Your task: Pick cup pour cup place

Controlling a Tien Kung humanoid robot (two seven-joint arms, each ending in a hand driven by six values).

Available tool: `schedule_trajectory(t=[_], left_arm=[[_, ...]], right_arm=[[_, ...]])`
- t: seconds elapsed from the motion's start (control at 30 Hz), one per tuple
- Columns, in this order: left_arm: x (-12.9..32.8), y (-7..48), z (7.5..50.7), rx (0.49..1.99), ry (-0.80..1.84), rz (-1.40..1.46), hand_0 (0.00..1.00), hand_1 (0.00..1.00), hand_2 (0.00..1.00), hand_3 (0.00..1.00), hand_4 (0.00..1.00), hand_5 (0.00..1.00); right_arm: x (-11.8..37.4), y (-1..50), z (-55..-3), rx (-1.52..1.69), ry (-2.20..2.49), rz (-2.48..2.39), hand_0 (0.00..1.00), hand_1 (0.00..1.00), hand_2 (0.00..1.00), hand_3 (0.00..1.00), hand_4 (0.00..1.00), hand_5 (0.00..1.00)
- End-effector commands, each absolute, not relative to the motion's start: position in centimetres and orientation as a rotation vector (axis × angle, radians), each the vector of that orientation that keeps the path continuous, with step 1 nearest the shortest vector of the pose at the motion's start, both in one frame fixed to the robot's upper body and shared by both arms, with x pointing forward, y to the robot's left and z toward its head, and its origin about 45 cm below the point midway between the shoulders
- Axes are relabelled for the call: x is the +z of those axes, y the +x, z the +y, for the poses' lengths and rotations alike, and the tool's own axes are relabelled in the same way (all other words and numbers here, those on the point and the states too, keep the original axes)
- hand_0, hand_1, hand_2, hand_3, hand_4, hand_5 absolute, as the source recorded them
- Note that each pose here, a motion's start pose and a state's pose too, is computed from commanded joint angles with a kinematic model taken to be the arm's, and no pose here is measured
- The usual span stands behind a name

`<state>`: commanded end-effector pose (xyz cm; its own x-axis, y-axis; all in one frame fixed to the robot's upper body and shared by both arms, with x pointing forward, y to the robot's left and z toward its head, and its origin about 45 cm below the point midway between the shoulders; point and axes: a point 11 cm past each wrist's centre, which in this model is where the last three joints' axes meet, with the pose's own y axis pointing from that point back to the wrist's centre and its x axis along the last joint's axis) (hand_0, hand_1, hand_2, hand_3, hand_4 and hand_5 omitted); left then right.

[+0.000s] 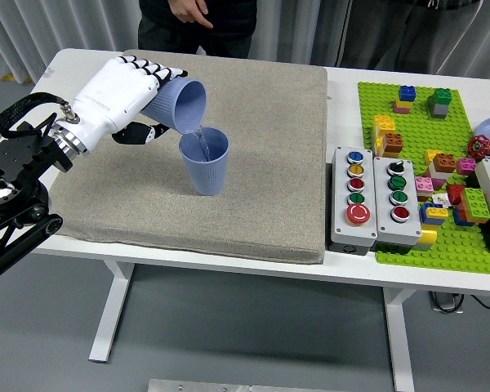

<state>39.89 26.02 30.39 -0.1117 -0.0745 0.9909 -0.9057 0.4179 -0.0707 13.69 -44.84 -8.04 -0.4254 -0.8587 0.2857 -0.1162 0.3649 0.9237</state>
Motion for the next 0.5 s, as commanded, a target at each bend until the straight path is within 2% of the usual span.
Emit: schedule_trajectory(t=[0.5], left_arm=[[30.24,39.92,26.05,0.885,0.923,-1.535,0.563,0.543,0.600,0.573,0.670,0.057]], right_arm=[[-8.00,13.81,-44.86,-1.128,0.857,-1.802,0.716,0.671,0.658,0.610,0.002,0.206]])
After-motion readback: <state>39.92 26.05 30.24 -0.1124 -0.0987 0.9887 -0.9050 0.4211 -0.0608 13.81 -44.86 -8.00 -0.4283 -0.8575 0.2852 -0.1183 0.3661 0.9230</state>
